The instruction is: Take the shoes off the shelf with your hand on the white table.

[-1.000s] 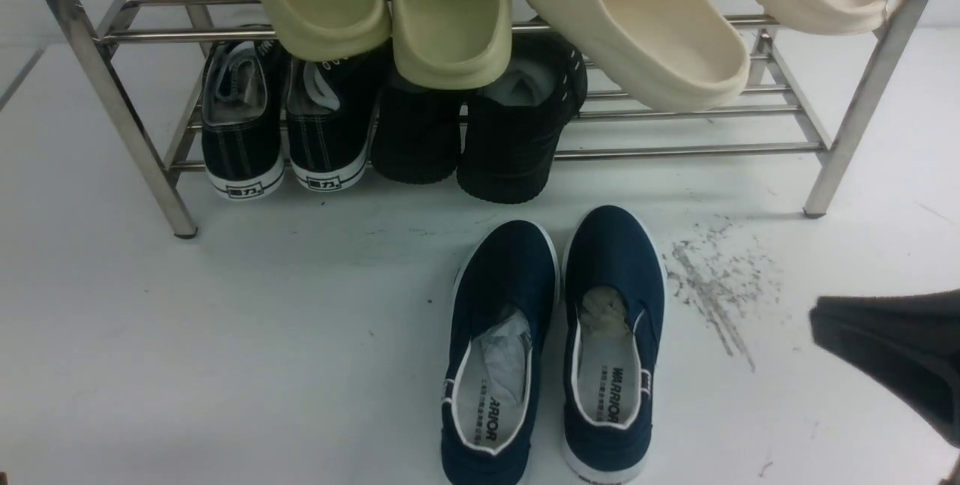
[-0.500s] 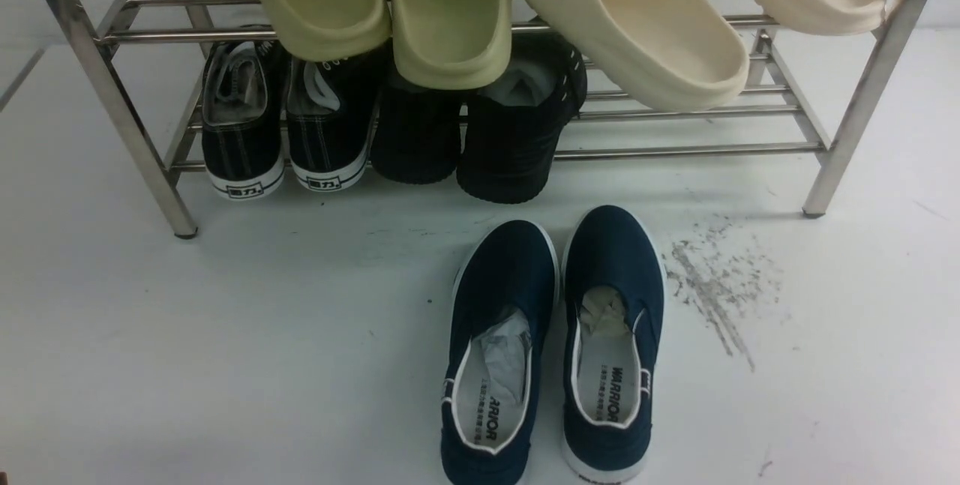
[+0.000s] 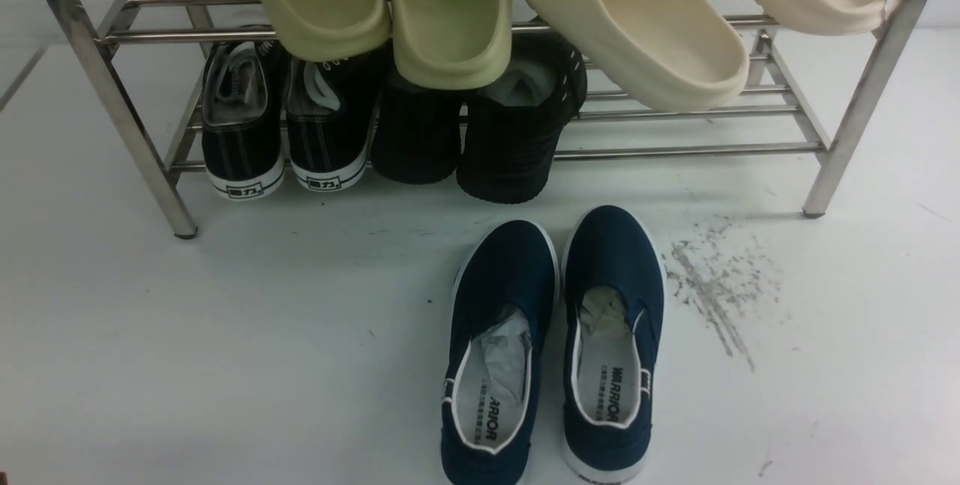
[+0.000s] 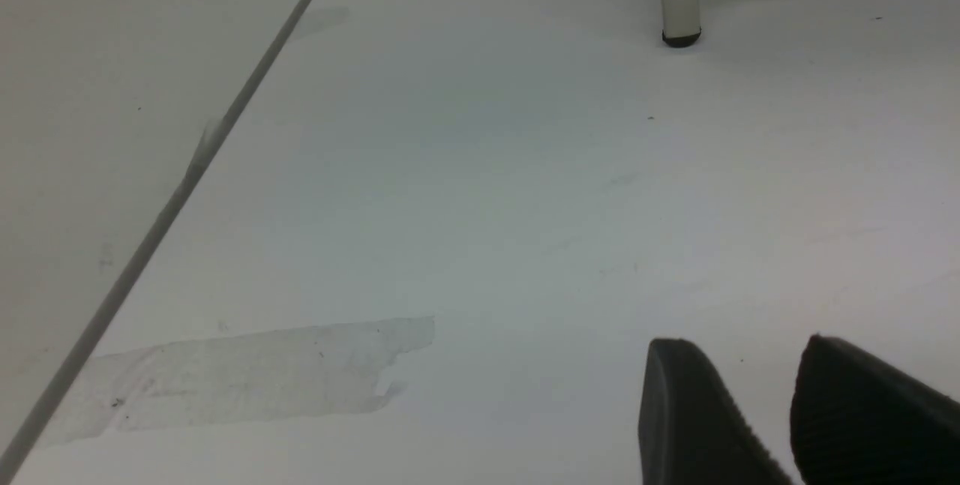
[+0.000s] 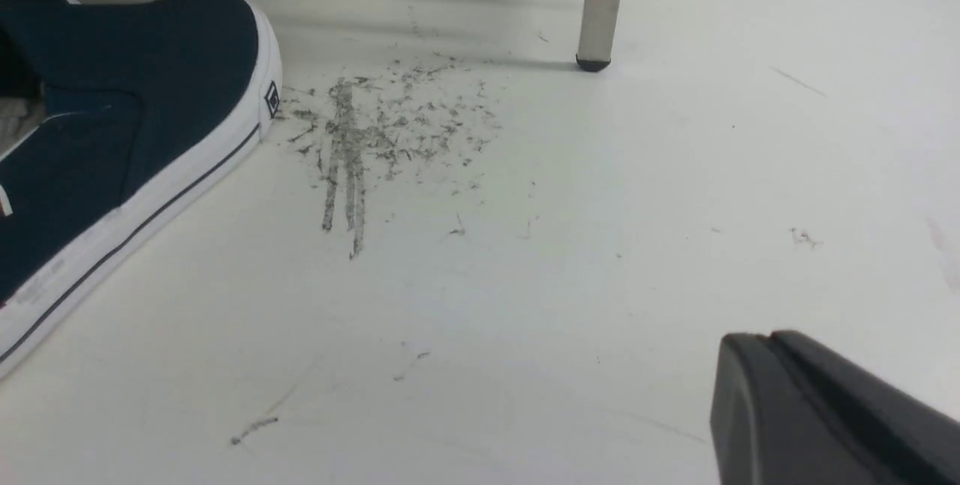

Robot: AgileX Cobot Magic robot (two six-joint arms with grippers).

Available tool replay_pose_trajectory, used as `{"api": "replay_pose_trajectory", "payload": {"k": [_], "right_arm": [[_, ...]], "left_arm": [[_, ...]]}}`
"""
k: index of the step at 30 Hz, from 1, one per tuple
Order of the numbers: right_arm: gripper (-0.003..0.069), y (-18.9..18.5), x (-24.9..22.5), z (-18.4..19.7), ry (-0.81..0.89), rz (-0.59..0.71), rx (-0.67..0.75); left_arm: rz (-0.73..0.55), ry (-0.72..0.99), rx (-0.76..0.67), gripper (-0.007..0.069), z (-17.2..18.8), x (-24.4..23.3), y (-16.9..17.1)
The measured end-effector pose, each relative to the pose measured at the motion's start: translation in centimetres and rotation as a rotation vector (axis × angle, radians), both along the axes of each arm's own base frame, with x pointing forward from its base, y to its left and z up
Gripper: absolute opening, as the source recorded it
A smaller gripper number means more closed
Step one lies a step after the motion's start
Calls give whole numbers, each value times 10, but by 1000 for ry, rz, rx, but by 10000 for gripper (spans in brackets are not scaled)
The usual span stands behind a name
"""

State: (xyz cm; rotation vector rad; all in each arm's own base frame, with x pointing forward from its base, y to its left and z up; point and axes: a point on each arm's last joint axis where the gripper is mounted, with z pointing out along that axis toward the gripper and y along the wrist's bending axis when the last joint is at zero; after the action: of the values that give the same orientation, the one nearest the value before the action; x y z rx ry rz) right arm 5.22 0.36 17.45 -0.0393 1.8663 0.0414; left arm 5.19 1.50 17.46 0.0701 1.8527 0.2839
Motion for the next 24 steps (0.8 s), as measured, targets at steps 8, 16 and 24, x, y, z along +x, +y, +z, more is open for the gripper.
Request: {"api": "replay_pose_trajectory", "payload": {"k": [8,16,24], "right_arm": [[36,-1,0,0,12,-17,25],[47,-2,0,0,13,-38,50],[48,-2,0,0,13,-39,50]], "left_arm": [[0,0,0,242,0,0,0],[0,0,0,242,0,0,0],[0,0,0,242,0,0,0]]}}
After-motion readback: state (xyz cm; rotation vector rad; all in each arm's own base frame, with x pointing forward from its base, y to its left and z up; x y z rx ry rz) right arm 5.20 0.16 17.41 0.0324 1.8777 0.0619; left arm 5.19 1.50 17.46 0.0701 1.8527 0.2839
